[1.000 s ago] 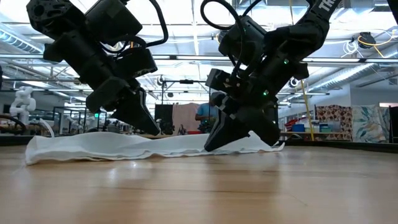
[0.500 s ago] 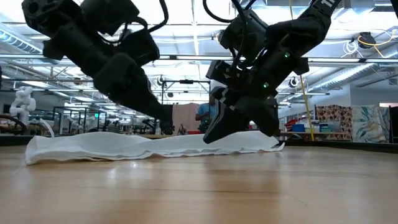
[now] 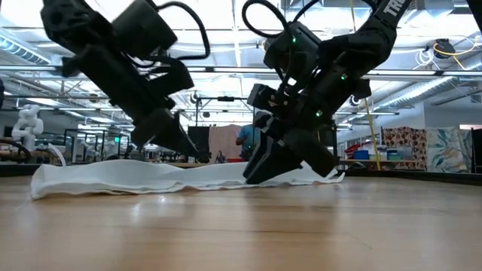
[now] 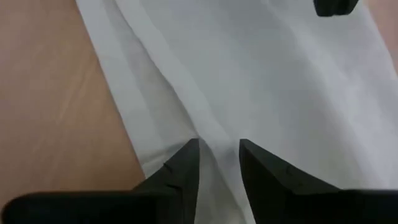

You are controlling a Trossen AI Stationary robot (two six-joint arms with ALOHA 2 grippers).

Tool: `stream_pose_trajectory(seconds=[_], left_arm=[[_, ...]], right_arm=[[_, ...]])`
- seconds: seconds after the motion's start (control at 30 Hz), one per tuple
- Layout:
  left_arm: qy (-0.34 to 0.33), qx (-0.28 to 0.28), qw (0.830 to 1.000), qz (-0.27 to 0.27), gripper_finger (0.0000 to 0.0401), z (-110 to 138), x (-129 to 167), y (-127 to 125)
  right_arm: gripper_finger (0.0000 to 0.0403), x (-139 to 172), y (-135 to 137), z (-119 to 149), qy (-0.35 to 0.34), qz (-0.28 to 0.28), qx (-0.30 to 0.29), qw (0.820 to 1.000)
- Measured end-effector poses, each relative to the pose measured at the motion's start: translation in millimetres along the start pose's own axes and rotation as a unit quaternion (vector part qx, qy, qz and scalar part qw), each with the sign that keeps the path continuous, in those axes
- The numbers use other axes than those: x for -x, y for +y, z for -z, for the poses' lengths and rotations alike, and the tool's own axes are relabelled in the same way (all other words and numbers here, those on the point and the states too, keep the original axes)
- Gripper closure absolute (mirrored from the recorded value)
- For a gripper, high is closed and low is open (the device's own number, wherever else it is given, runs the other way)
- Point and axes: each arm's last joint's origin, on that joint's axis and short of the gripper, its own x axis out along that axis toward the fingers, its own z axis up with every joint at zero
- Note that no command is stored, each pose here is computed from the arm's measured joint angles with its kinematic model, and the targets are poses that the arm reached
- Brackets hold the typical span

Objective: Roll napkin
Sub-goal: Fold the white table napkin

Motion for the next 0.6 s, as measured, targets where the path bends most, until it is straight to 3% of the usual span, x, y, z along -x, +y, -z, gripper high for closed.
stream_pose_trajectory(seconds=[0.13, 0.3, 0.6], left_arm=[[0.014, 0.027, 0.997, 0.073, 0.0360, 2.0, -9.7, 12.7], [0.032, 0.034, 0.996, 0.075, 0.0360, 7.2, -17.3, 20.0], [0.016, 0.044, 0.996, 0.077, 0.0360, 3.5, -15.5, 18.1]], right_arm=[[0.0330, -1.8, 0.0, 0.4, -0.003, 0.001, -0.001, 1.000], [0.0395, -1.9, 0.1, 0.7, -0.002, 0.001, -0.001, 1.000], [0.0402, 5.0, -4.0, -4.3, -0.012, 0.008, -0.017, 1.000]])
